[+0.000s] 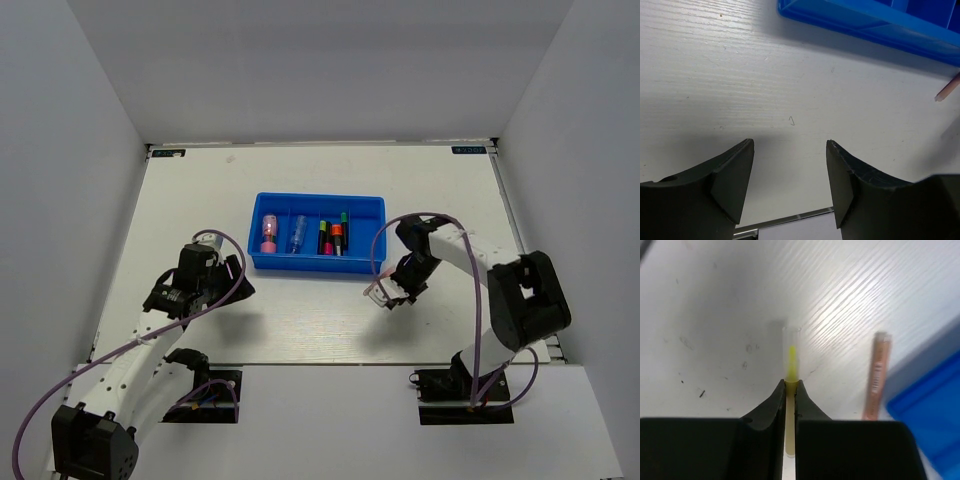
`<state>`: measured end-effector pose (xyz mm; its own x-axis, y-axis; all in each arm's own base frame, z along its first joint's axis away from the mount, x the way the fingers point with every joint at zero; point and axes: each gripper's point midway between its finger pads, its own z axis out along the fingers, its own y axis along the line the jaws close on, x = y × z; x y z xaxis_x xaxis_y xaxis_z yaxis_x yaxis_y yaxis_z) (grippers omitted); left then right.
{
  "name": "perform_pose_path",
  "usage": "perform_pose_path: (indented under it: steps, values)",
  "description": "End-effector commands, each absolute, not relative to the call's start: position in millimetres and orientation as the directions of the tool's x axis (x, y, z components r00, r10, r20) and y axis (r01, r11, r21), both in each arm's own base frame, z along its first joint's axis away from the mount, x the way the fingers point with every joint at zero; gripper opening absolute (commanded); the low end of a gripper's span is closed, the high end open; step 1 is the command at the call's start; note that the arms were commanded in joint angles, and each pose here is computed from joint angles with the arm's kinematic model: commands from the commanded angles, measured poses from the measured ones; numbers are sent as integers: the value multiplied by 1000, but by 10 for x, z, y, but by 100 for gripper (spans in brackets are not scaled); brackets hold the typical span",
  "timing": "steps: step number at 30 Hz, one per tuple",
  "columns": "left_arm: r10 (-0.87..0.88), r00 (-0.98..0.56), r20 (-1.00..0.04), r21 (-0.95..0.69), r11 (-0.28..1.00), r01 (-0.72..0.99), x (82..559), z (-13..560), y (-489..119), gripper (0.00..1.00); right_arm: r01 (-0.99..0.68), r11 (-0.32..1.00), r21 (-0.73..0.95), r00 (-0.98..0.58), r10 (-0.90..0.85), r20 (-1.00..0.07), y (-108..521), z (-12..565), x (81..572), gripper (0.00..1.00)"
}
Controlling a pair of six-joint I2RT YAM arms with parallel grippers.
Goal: Sort the stationery into containers
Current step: Pick up the pen from the center of the board, then place the pen in the storage box.
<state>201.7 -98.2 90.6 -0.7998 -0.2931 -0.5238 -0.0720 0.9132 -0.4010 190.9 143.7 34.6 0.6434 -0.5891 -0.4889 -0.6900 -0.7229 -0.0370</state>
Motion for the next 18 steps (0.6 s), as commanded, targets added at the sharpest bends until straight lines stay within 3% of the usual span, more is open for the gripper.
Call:
perform_pose_path:
  steps: [1, 4, 8, 10, 12, 13, 18]
  values:
    - [-293, -792, -536, -409, 910, -60, 2027, 938, -992, 70, -602, -766, -225, 707, -381, -595, 1773, 866, 1757, 0]
    - [-298, -781, -549, -416, 908, -54, 2057, 966, -997, 70, -705, -669, -236, 628, -432, -648, 1923, 1139, 1830, 0]
    - [-298, -788, -539, -414, 908, -60, 2029, 947, -994, 70, -875, -425, -231, 457, -570, -683, 2112, 1423, 2204, 0]
    - [-298, -788, -539, -414, 908, -60, 2024, 945, -992, 70, -948, -195, -253, 318, -637, -702, 2212, 1580, 2567, 0]
    - [-300, -787, -540, -415, 908, -61, 2032, 946, -995, 70, -971, -47, -236, 204, -683, -701, 2222, 1583, 2796, 0]
    - [-300, -787, -539, -418, 906, -58, 2031, 949, -1005, 70, -963, 157, -221, 61, -667, -743, 2281, 1799, 3083, 0]
    - [-299, -788, -538, -417, 907, -60, 2027, 944, -999, 70, -862, 500, -86, -263, -584, -768, 2362, 1933, 3669, 0]
